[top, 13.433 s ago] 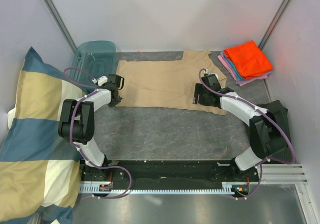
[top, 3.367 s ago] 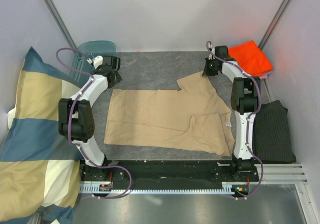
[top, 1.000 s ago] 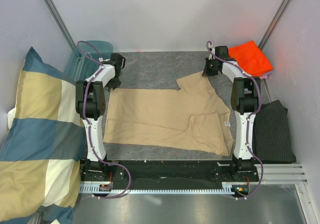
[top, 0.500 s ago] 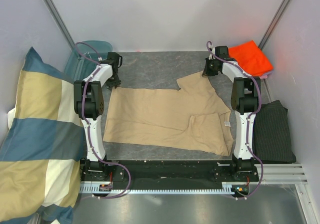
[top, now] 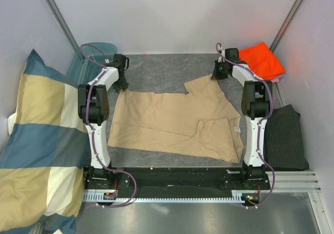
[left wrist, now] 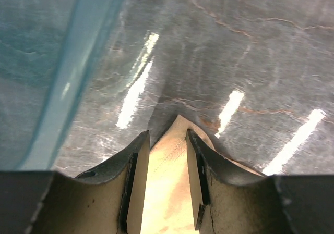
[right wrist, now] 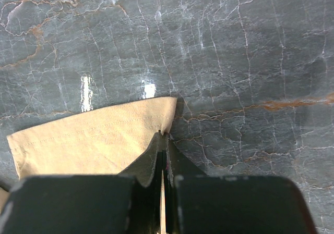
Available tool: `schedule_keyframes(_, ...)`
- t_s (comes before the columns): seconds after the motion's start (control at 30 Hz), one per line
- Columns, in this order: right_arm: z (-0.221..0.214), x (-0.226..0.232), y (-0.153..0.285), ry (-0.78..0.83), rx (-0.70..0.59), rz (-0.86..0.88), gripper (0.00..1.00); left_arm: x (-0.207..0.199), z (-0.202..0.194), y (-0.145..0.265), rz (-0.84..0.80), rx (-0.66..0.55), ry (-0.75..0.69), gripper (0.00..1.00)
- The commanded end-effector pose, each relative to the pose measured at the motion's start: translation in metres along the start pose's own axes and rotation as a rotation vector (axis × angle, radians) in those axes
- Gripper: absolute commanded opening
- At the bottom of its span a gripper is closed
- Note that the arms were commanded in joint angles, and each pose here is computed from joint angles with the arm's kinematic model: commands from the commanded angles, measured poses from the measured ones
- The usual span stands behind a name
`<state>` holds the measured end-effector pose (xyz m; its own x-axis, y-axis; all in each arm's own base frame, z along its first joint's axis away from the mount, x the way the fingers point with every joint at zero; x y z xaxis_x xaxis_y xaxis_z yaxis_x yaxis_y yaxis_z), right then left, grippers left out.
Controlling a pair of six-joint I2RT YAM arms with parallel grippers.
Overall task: Fold and stack the t-shirts
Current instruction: Grap the side of the flattened tshirt furthest away from the robot with both arms
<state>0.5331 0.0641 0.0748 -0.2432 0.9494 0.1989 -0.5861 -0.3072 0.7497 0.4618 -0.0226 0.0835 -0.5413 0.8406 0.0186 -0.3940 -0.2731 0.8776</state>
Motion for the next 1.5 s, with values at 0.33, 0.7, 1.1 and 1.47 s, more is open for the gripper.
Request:
schedule_keyframes(0.33,-0.052,0.002,-0.013,-0.052,0.194,0.025,0.0,-0.02,-0.024,-0.012,-0.136,0.111,-0.042,0.06)
schedule_keyframes(0.7,-0.043,0.005,-0.006,-0.06,0.167,0.03,0.0,-0.014,-0.021,0.006,-0.143,0.077,-0.025,0.02)
schedule_keyframes(1.1,0.014,0.014,0.078,-0.083,-0.029,-0.115,0.0,0.012,-0.003,0.071,-0.153,-0.087,0.026,0.02)
schedule_keyframes(1.47,-0.001,0.025,0.141,-0.184,-0.069,-0.216,0.0,0.021,-0.015,0.072,-0.127,-0.071,0.029,0.02)
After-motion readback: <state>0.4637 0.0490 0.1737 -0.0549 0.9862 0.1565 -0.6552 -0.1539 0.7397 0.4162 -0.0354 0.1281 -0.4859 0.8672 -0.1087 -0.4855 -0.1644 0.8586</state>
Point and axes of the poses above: each gripper's point midway between its finger pads, its own y axis back along the fingers, its own x axis along the line the jaws close on, z = x × y, the point moved 7 cm from there along y, back along the fingers, and after that the axes turned 9 degrees about y, right-handed, at the moved point
